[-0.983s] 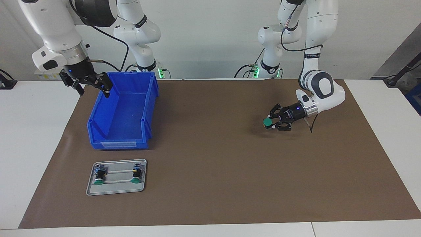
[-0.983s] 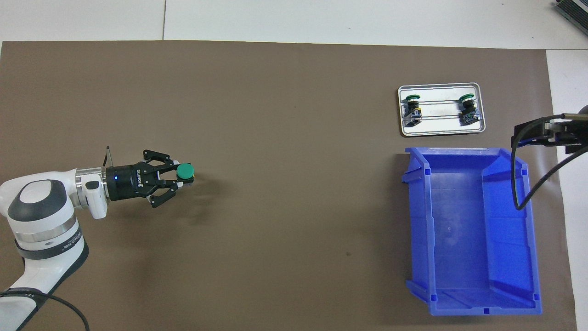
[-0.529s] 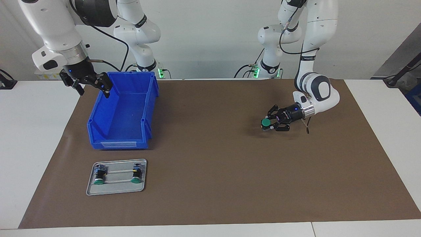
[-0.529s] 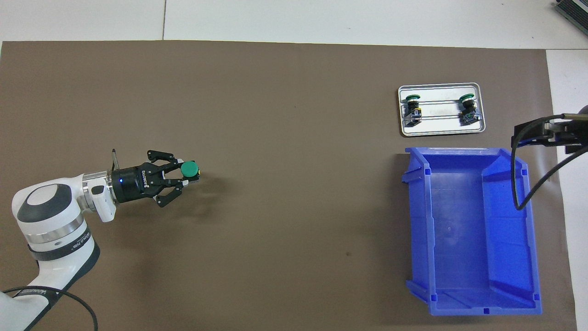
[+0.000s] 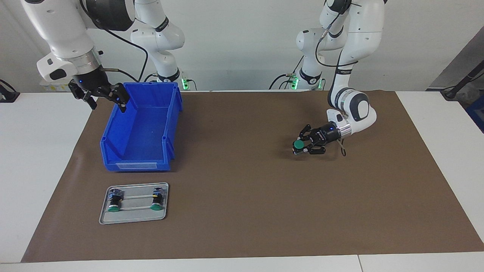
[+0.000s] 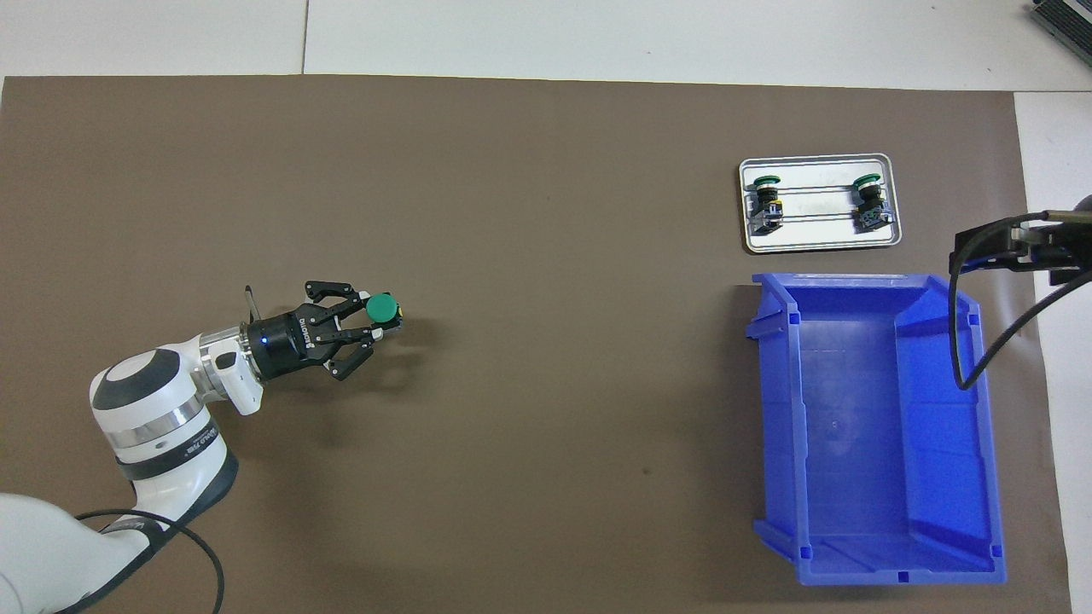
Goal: Place and press button with both arms
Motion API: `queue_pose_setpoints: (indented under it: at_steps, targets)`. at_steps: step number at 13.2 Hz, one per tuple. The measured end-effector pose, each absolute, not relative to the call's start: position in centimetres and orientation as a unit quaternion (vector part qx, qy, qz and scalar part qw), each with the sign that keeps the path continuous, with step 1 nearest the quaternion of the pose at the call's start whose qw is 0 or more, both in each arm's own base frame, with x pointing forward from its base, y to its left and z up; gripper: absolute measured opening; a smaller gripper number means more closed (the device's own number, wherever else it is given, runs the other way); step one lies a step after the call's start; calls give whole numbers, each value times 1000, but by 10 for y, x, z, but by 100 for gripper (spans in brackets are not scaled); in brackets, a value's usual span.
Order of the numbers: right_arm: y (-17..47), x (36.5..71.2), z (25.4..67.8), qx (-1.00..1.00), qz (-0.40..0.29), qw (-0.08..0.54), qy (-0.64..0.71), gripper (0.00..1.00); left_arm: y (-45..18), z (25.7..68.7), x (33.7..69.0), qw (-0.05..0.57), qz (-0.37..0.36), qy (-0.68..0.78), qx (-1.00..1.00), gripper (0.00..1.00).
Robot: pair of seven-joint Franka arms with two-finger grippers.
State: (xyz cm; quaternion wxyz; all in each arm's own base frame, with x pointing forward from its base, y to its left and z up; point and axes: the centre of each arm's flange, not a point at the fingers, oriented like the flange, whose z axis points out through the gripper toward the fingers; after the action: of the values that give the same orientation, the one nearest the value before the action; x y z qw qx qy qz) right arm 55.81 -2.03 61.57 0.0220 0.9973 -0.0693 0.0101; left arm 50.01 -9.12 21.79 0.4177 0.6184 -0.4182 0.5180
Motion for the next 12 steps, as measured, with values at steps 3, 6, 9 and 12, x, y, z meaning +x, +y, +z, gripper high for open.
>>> queue_pose_setpoints:
  at_steps: [3, 6, 9, 12]
  targets:
    - [-20, 558, 616, 997, 10, 22, -69, 100, -107, 206, 506, 421, 533, -400, 615, 33]
    - [-20, 558, 616, 997, 10, 22, -69, 100, -124, 210, 508, 427, 541, -391, 610, 33]
    - [-20, 558, 616, 997, 10, 22, -69, 100, -132, 209, 505, 430, 538, -393, 609, 33]
    - [-20, 558, 616, 997, 10, 22, -69, 100, -131, 204, 502, 427, 535, -394, 613, 33]
